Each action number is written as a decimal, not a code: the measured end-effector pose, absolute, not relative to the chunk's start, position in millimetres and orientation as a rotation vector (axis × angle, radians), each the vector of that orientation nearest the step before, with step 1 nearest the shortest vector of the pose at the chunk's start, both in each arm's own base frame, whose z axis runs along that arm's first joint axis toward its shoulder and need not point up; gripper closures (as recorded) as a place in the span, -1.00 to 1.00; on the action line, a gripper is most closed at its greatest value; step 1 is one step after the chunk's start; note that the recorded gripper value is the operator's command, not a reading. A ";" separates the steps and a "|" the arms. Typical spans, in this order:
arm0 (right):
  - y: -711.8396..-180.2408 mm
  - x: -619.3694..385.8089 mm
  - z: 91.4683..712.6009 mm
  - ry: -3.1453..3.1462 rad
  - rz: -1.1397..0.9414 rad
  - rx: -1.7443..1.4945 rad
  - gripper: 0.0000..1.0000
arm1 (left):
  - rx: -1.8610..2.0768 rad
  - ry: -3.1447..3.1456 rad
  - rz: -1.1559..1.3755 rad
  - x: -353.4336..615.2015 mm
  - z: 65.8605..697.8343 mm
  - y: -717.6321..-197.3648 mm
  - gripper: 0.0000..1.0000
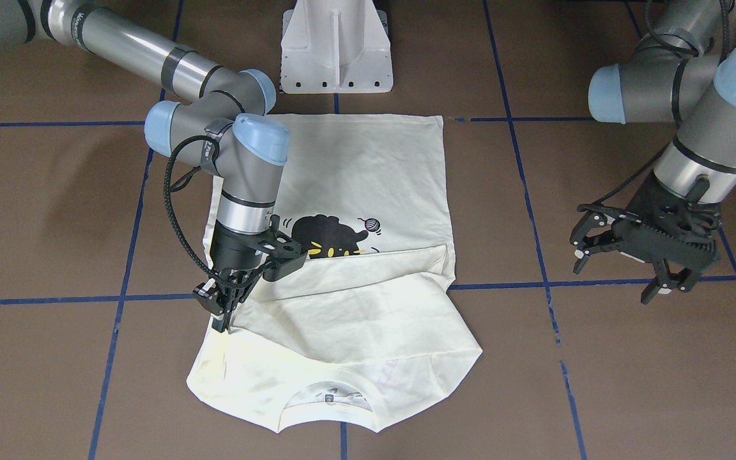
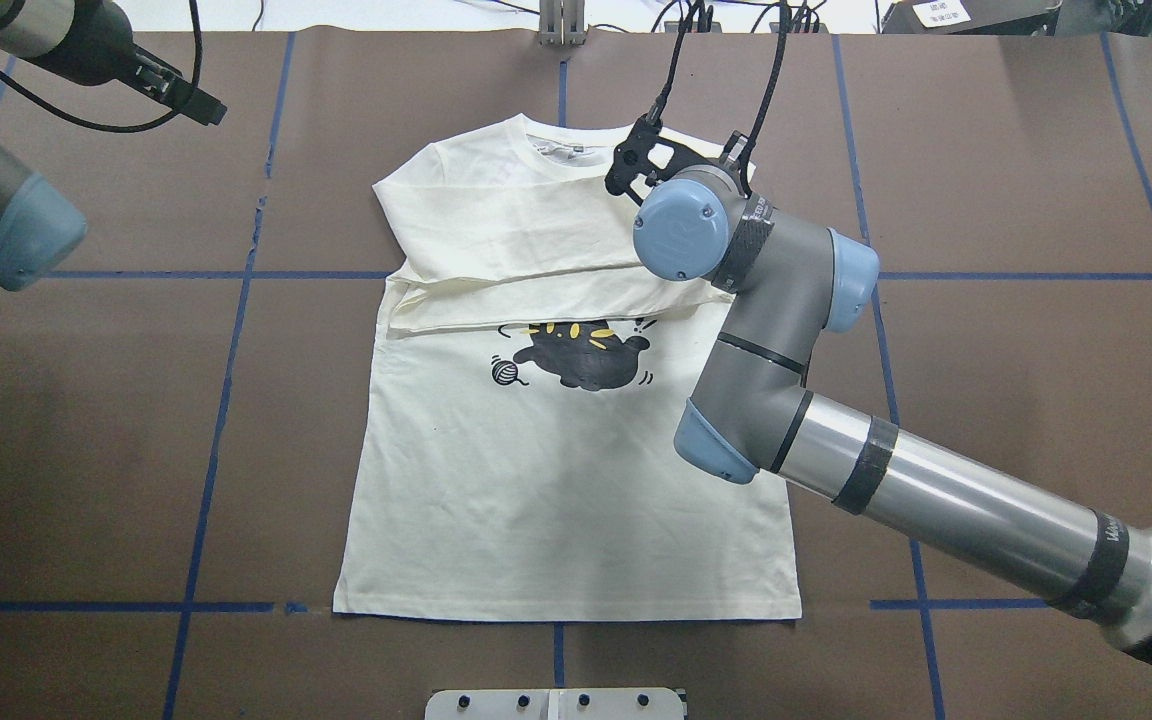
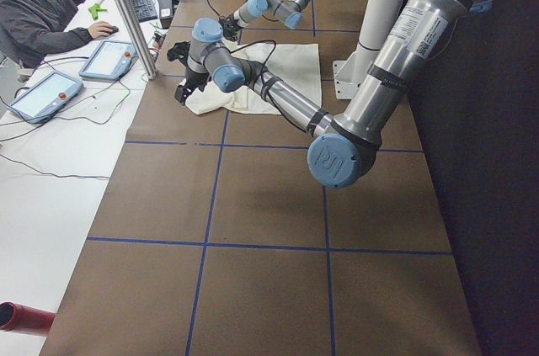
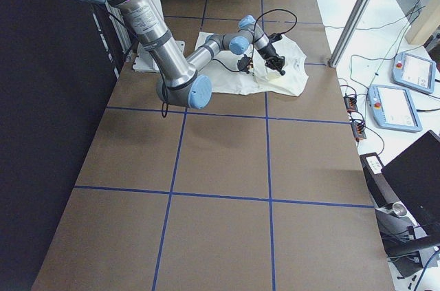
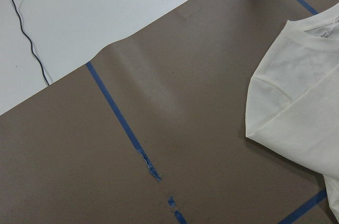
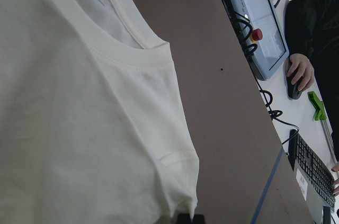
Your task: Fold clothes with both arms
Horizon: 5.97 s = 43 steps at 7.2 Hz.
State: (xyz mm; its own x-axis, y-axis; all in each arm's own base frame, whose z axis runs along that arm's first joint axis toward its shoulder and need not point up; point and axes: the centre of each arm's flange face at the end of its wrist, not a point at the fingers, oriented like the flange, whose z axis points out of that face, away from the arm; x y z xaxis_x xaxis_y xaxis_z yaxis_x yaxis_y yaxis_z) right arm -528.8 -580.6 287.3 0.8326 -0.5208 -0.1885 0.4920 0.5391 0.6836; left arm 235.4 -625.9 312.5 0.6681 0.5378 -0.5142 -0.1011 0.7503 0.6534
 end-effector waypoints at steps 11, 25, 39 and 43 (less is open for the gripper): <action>-530.3 -414.5 258.1 -0.884 -0.154 0.490 -0.98 | 0.574 0.876 0.216 236.2 302.1 -528.4 -1.00; -160.8 -401.0 386.2 -1.016 0.443 0.185 -0.72 | 0.053 0.954 -0.313 482.1 341.4 -186.8 -0.21; -157.4 -402.8 385.0 -1.023 0.450 0.222 -0.77 | 0.063 0.920 -0.267 497.4 355.3 -183.8 0.29; -157.4 -402.8 384.8 -1.023 0.450 0.222 -0.78 | 0.064 0.919 -0.267 497.6 355.5 -184.2 1.00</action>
